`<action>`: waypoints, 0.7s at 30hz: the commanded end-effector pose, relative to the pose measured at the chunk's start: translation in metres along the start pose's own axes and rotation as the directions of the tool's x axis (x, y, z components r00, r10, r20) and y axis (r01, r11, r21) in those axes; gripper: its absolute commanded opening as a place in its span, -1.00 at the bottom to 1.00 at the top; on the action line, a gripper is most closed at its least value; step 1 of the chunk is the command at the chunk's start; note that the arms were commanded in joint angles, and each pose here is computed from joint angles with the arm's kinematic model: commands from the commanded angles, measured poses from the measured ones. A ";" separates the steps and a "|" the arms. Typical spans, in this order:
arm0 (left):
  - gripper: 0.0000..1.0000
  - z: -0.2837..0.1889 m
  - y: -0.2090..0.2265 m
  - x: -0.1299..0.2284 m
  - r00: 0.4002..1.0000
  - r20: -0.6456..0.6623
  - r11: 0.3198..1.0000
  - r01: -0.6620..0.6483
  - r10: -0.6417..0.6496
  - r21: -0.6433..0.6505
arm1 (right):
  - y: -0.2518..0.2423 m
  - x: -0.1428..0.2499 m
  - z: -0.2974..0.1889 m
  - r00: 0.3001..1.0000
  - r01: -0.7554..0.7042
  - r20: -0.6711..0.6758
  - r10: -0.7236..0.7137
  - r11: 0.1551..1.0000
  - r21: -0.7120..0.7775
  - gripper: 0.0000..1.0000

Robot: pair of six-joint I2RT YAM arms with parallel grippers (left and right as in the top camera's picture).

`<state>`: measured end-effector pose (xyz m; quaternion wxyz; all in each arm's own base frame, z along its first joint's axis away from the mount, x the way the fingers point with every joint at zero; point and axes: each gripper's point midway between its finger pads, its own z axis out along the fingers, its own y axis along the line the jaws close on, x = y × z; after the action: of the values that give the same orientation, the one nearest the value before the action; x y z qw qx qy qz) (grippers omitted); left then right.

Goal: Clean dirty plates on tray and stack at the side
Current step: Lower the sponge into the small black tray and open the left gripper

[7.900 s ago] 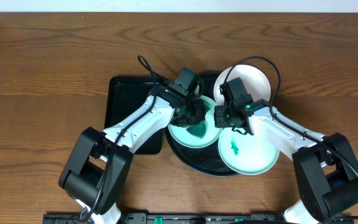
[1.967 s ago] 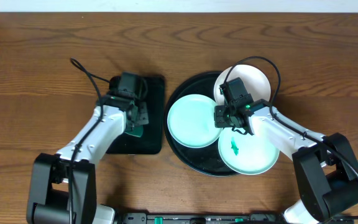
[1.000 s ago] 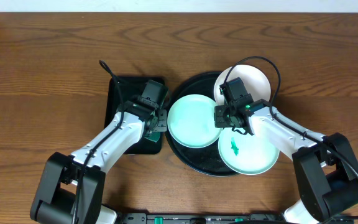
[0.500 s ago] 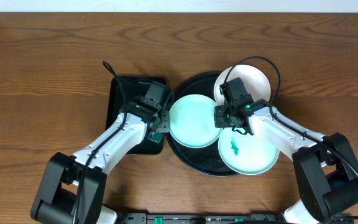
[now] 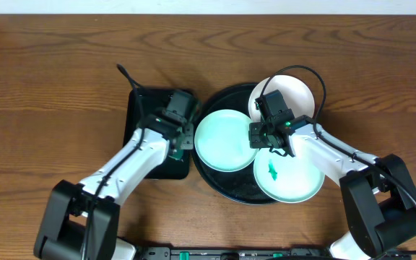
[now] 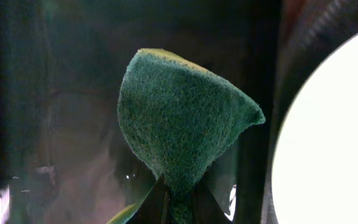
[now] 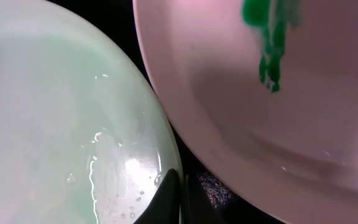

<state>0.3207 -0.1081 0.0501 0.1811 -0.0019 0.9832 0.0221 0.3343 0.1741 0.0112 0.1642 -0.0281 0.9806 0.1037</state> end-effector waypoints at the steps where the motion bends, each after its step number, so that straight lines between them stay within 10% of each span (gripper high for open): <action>1: -0.86 -0.016 0.028 -0.026 0.998 0.051 0.998 0.045 -0.042 -0.053 | 0.008 -0.004 -0.007 1.000 0.017 0.019 -0.016 1.000 -0.022 -0.96; 21: -0.85 -0.005 0.070 0.008 0.981 -0.126 0.989 0.143 -0.147 -0.045 | 0.008 -0.004 -0.007 1.000 0.017 0.019 -0.016 1.000 -0.022 -0.96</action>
<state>0.3123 -0.0393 0.0533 0.1164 -0.0851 0.9892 0.0263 0.3343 0.1741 0.0112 0.1642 -0.0281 0.9806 0.1037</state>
